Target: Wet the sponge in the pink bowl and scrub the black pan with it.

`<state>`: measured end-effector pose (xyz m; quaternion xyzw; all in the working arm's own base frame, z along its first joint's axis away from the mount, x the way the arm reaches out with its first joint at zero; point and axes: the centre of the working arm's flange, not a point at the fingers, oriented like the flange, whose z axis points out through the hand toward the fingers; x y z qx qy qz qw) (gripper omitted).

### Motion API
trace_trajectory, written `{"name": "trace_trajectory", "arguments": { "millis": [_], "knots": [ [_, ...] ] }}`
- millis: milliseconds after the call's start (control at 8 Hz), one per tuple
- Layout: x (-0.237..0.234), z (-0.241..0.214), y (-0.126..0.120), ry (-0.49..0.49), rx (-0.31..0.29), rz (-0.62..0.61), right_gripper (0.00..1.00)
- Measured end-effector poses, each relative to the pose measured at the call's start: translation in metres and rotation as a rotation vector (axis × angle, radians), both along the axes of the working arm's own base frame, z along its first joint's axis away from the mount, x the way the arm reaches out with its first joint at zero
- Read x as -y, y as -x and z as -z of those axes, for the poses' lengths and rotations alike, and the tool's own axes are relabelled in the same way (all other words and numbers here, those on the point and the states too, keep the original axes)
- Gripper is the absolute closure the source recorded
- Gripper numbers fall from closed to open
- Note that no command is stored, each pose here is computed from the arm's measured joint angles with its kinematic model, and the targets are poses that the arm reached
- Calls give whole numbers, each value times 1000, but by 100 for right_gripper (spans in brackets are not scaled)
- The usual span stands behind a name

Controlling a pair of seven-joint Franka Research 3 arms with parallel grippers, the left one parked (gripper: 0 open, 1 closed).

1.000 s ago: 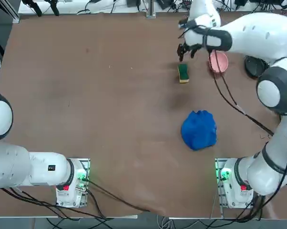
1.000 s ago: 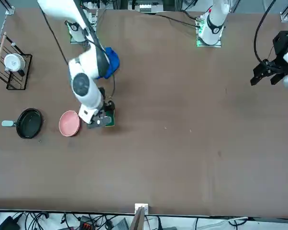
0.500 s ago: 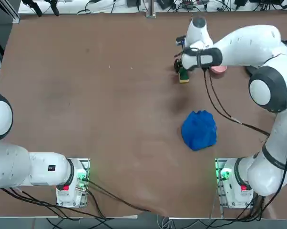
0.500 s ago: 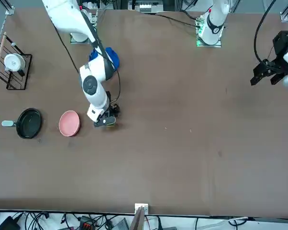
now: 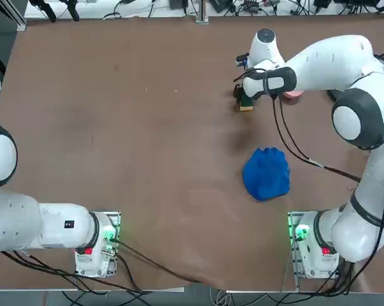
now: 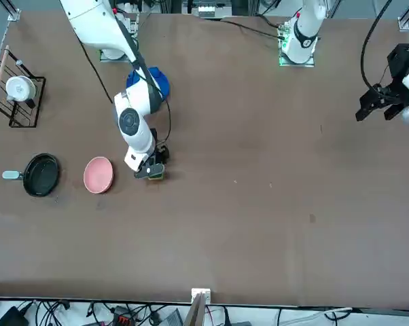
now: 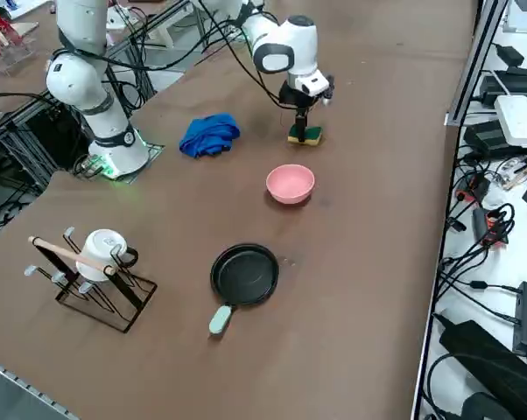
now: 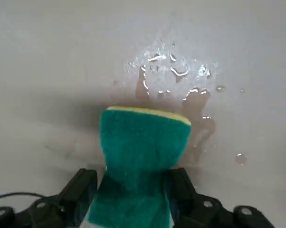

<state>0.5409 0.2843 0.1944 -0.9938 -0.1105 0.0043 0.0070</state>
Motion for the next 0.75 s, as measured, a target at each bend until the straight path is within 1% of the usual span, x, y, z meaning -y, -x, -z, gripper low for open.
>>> {"name": "trace_trajectory", "arguments": {
  "millis": [125,375,500,625,750],
  "knots": [
    [1,1,0,1,-1,3,41],
    [5,-2,-3,5,2,11,77],
    [10,-8,-7,9,0,19,87],
    [23,-22,-13,19,-10,41,87],
    [49,-45,-22,31,-31,59,87]
  ]
}}
